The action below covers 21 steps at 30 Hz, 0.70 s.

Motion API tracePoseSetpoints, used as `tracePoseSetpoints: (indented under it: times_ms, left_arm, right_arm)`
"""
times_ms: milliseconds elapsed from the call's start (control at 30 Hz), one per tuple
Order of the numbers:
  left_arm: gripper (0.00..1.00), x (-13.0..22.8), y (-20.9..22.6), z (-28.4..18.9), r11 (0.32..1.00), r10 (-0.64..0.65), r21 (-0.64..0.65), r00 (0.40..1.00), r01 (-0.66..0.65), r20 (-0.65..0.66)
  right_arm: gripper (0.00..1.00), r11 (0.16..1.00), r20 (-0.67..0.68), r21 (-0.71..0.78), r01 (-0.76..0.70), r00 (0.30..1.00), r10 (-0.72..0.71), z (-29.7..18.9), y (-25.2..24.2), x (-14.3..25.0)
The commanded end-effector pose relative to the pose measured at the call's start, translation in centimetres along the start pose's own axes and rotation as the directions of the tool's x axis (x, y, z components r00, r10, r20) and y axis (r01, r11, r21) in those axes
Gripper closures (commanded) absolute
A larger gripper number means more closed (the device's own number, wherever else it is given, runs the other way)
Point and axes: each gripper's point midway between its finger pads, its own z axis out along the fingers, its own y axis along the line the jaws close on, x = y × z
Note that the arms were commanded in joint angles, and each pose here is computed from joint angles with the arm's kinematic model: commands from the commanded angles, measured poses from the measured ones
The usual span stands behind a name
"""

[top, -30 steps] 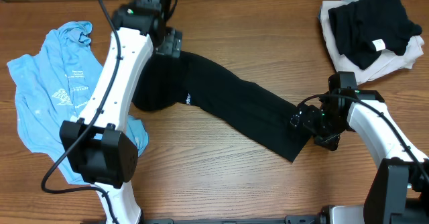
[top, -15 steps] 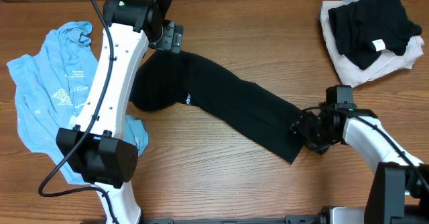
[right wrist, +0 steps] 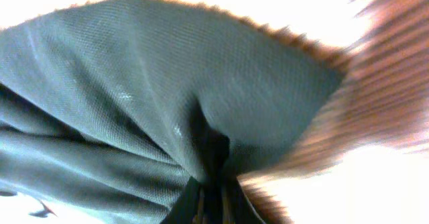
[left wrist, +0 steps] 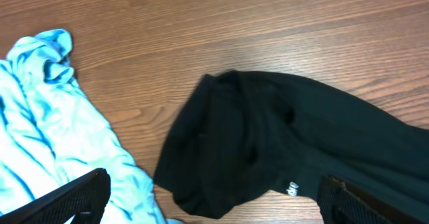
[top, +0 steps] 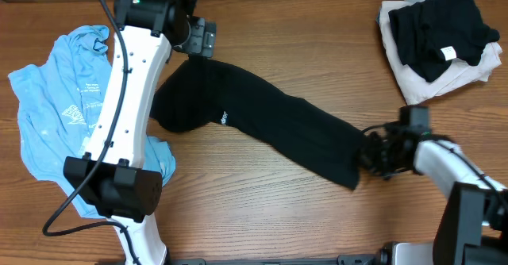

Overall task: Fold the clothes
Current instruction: 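Release the black strip and lift both grippers away from it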

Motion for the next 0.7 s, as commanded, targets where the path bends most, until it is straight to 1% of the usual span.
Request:
tracePoseSetpoints:
  times_ms: [0, 133, 233, 333, 467, 667]
  left_arm:
    - [0.00, -1.3, 2.0, -2.2, 1.000, -0.029, -0.006, 0.998, 0.029, 0.063]
    - [0.00, -1.5, 3.5, -2.6, 0.998, -0.058, -0.021, 0.996, 0.059, 0.074]
    - [0.00, -1.4, 4.3, -2.6, 0.997, -0.069, -0.029, 0.995, 0.071, 0.067]
    - [0.00, -1.2, 4.6, -2.5, 0.997, -0.072, -0.033, 0.996, 0.074, 0.060]
    - [0.00, -0.9, 4.6, -2.5, 0.997, -0.071, -0.033, 0.996, 0.072, 0.049]
    - [0.00, -0.2, 3.7, -2.4, 0.998, -0.067, 0.015, 0.998, 0.067, 0.019]
  right_arm:
    - [0.96, 0.999, 0.129, -0.009, 0.048, 0.991, -0.046, -4.3, 0.5, -5.4]
    - [0.96, 0.995, 0.193, 0.003, 0.102, 0.976, -0.101, -10.2, 0.5, -8.7]
    - [0.96, 0.989, 0.214, 0.017, 0.150, 0.965, -0.150, -13.5, 1.0, -9.5]
    - [0.96, 0.979, 0.218, 0.027, 0.204, 0.954, -0.205, -15.6, 2.2, -9.5]
    - [0.96, 0.956, 0.185, 0.036, 0.291, 0.938, -0.293, -15.6, 4.4, -8.3]
    - [0.96, 0.902, 0.128, 0.035, 0.429, 0.894, -0.430, -12.9, 9.0, -5.6]
